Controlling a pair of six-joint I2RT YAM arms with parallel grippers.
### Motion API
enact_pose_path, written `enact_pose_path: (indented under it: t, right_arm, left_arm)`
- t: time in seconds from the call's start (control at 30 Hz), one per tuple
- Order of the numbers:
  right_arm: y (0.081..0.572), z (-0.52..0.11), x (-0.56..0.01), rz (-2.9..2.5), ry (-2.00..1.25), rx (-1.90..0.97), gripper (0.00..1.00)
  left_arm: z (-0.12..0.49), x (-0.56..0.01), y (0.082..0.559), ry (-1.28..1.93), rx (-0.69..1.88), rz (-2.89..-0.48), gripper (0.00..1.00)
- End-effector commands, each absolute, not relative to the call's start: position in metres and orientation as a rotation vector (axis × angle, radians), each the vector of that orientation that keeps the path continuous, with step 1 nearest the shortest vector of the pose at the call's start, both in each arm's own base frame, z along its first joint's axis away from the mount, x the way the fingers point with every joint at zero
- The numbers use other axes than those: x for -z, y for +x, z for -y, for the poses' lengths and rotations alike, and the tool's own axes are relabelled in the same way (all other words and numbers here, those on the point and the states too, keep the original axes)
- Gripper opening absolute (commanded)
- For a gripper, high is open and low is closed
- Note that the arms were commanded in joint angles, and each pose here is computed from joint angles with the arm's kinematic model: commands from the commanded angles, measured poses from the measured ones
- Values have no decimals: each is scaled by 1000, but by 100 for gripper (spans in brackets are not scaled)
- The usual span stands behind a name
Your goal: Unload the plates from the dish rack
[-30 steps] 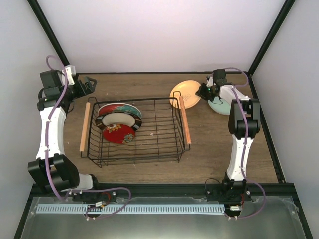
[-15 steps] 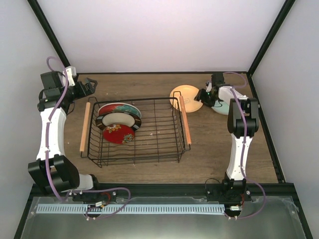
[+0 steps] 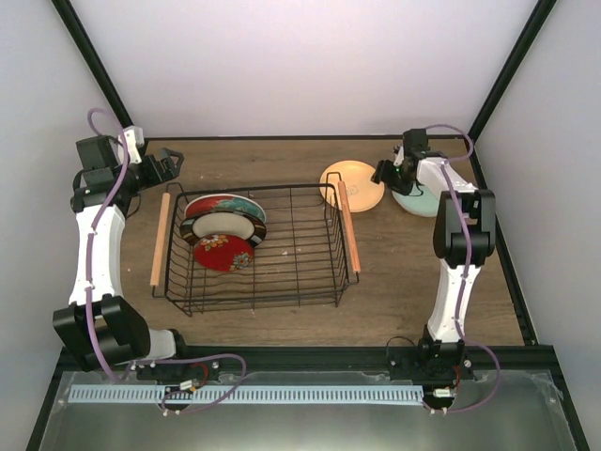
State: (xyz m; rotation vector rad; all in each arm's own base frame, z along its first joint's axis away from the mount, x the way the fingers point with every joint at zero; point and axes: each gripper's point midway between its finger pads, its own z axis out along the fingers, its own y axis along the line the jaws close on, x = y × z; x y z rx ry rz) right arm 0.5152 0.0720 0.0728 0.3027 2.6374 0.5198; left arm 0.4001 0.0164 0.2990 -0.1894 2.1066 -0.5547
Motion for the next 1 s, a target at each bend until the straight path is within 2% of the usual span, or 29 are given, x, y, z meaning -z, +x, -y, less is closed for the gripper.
enact_pose_path:
  t: [0.0, 0.2, 0.4, 0.57, 0.7, 0.83, 0.97]
  right_arm:
    - [524, -68, -139, -2511, 237, -471, 68]
    - [521, -82, -276, -2143, 23, -537, 68]
    - [507, -113, -357, -1982, -153, -575, 68]
    - [476, -187, -385, -1888, -388, -615, 69]
    - [458, -213, -398, -1841, -434, -653, 69]
    - [462, -202, -399, -1848, -365, -610, 72]
    - [485, -149, -368, -1973, -142, -672, 72]
  left_arm:
    - [-14, -306, 396, -179, 566, -2088, 100]
    - [-13, -307, 395, -171, 568, -2087, 100]
    - [-13, -307, 399, -177, 587, -2081, 100]
    - [-13, -308, 405, -178, 598, -2075, 100]
    - [-14, -311, 408, -178, 601, -2069, 100]
    - [-14, -313, 410, -175, 600, -2064, 100]
    - [-14, -312, 411, -176, 603, -2065, 100]
